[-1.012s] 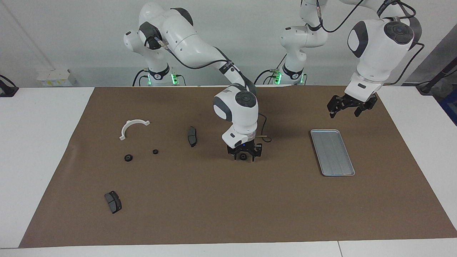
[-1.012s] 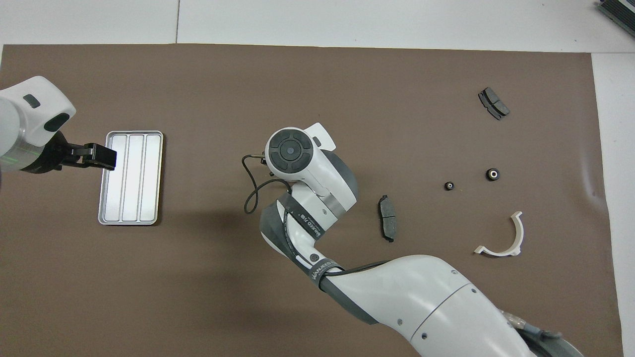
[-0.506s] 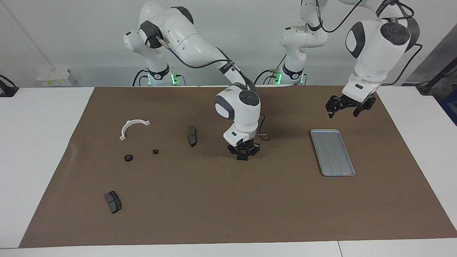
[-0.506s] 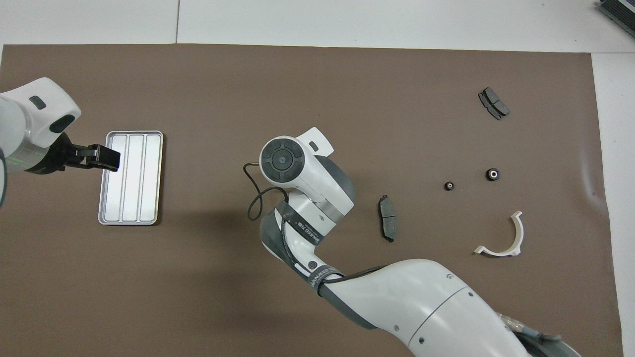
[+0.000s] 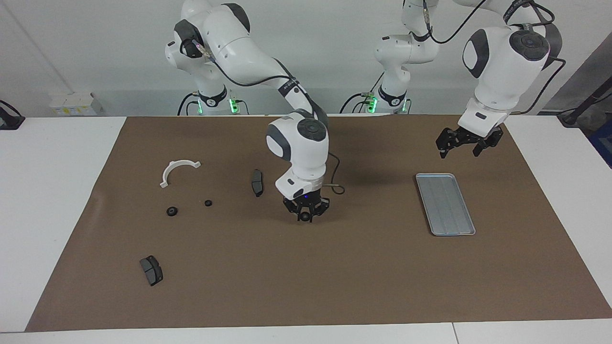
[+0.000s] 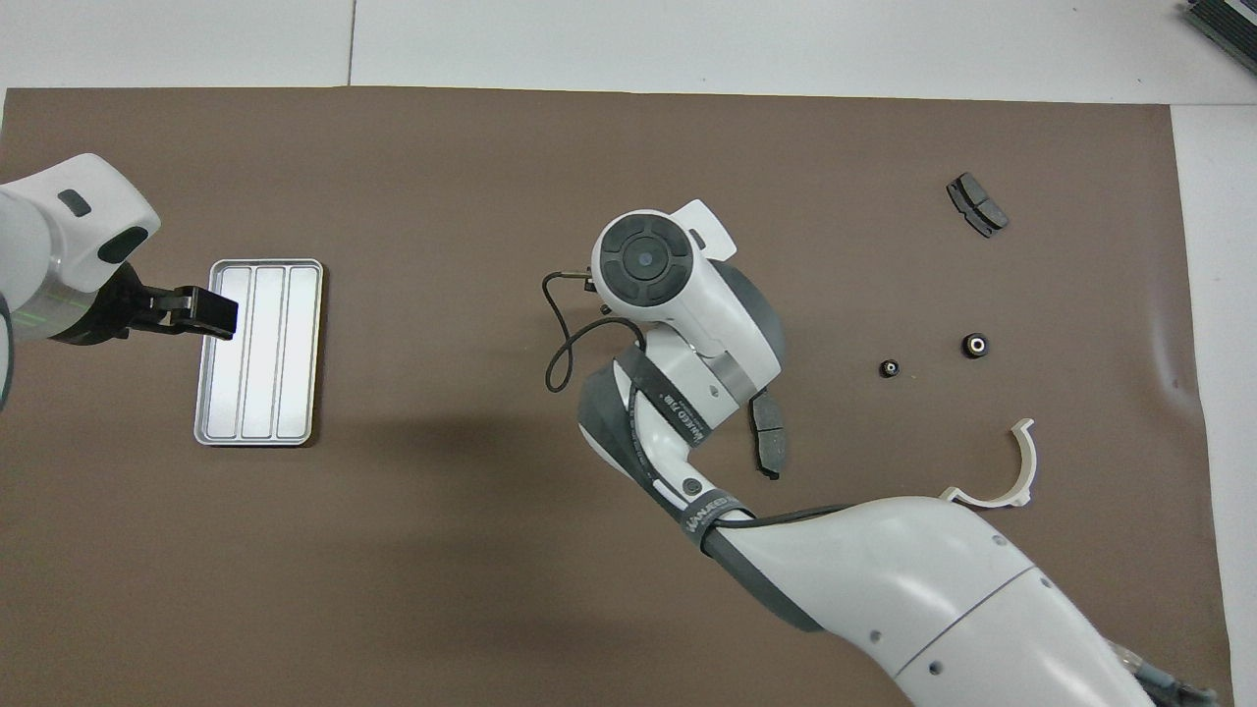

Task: Place bearing gear from tray to pile
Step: 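Carry the ring to the other rings and release it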

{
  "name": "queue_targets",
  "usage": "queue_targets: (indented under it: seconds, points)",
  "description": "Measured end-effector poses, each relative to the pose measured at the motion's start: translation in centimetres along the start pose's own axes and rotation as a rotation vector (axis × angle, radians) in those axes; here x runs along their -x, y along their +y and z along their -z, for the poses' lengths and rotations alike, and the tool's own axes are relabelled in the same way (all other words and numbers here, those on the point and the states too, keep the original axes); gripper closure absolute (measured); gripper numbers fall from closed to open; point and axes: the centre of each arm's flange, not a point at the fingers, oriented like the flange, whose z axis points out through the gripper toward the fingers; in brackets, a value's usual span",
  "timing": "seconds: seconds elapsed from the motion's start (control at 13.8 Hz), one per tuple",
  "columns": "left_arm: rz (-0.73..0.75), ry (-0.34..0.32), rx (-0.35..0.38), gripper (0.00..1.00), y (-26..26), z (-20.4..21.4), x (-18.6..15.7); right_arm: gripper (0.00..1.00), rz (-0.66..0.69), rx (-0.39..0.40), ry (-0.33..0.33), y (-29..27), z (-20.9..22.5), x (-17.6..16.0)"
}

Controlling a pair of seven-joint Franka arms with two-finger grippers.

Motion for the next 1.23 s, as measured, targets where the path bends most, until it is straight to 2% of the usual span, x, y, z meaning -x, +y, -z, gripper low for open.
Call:
queue_targets:
  seconds: [0.29, 0.72, 0.87, 1.23]
  points:
    - [0.0, 0.0, 0.0, 0.0, 0.0, 0.0, 0.0, 0.65, 0.024, 0.036, -0.018, 11.2, 0.7, -3.2]
    - [0.0, 0.0, 0.0, 0.0, 0.0, 0.0, 0.0, 0.65, 0.085, -0.044, -0.056, 25.9, -3.5, -7.2]
    - [0.0, 0.0, 0.0, 0.0, 0.0, 0.0, 0.0, 0.65, 0.09, -0.042, -0.056, 28.8, -4.8, -7.4]
    - [0.001, 0.007, 0.0, 0.0, 0.0, 0.1, -0.1, 0.63, 0.094, -0.038, -0.067, 31.1, -6.2, -7.4]
